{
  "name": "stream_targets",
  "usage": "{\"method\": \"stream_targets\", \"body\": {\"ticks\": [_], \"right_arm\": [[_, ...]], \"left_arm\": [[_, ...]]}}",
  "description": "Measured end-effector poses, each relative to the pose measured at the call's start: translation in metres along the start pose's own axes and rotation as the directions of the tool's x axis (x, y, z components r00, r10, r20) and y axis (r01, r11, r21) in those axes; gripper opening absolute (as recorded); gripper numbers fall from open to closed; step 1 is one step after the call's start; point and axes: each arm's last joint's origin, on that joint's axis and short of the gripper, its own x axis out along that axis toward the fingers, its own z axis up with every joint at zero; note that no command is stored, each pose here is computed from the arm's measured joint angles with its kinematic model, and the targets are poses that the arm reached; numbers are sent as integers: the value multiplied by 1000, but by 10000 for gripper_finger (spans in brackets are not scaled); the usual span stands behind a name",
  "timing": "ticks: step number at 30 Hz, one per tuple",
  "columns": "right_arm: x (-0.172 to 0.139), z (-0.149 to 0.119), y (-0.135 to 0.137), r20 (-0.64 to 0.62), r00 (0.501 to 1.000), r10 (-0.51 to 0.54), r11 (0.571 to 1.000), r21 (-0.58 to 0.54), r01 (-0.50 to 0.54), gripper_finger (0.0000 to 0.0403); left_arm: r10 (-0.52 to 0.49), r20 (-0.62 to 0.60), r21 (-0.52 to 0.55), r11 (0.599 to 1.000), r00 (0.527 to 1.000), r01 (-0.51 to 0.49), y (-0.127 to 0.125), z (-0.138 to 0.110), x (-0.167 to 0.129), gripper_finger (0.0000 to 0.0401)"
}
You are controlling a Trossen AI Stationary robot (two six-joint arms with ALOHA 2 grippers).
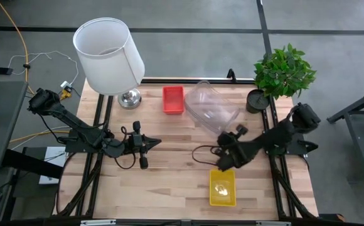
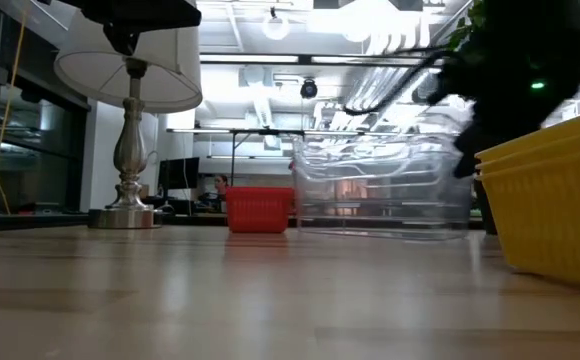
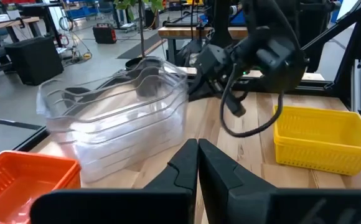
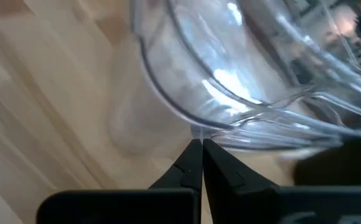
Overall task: Stack baskets by color
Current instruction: Move the stacked transparent bins to the top center of the table
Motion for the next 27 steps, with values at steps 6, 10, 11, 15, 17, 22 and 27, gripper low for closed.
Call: {"method": "stream_targets", "body": {"ticks": [6,10,11,15,17,22,27], "right_arm": [[17,34,10,64,994,83,996,-21,-82,0],[26,57,15,136,981,138,990,-17,-137,0],[28,63,15,156,976,152,988,-16,-152,0],[39,83,14,215,955,203,978,0,-208,0],[46,93,11,239,943,230,970,17,-241,0],[61,117,1,318,896,310,939,43,-340,0],[82,133,-17,359,871,334,913,107,-394,0]], "left_arm": [[1,0,0,1000,1000,-1,0,0,0,1],[0,0,0,1000,1000,0,0,0,0,1],[0,0,0,1000,1000,0,0,0,0,1],[0,0,0,1000,1000,0,0,0,0,1],[0,0,0,1000,1000,0,0,0,0,1],[0,0,0,1000,1000,0,0,0,0,1],[1,0,0,1000,1000,-1,0,0,0,1]]}}
